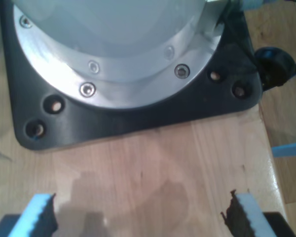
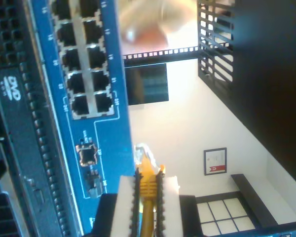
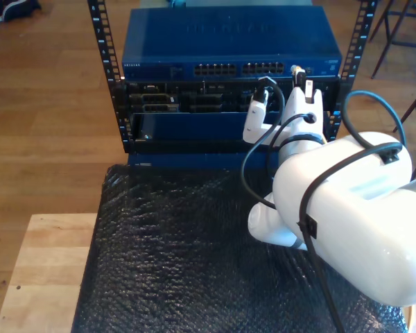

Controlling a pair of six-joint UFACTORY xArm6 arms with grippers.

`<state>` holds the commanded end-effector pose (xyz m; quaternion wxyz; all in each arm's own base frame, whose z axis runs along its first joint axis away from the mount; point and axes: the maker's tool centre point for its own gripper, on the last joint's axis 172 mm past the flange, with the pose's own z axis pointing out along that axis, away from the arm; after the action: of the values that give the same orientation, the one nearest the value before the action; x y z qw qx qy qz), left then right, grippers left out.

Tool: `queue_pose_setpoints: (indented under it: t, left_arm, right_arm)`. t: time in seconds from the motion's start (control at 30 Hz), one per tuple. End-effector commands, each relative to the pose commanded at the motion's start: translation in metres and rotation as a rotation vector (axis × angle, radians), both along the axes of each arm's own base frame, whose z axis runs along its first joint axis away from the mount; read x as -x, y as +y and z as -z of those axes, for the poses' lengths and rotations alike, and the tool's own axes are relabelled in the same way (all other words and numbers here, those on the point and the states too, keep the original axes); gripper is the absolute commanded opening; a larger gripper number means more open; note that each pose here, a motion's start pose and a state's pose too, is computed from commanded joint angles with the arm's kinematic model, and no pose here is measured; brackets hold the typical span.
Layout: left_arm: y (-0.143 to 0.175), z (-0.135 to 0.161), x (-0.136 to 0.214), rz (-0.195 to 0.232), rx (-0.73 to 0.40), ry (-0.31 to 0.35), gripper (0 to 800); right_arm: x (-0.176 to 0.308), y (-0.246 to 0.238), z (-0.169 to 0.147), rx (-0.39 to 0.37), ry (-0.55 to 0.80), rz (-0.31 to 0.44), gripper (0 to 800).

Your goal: Grab the cable and plug it in

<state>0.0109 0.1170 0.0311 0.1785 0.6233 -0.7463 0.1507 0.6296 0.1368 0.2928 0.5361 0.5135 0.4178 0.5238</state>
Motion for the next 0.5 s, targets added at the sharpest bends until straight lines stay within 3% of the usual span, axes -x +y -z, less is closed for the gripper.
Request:
queue_pose_setpoints:
  t: [0.5]
  left_arm:
    - [0.0000,0.0000,0.0000,0.000,0.000,0.000,800]
  right_arm:
    - [-0.0047,0.0042,0.0049,-0.006,-0.001,0.002,0]
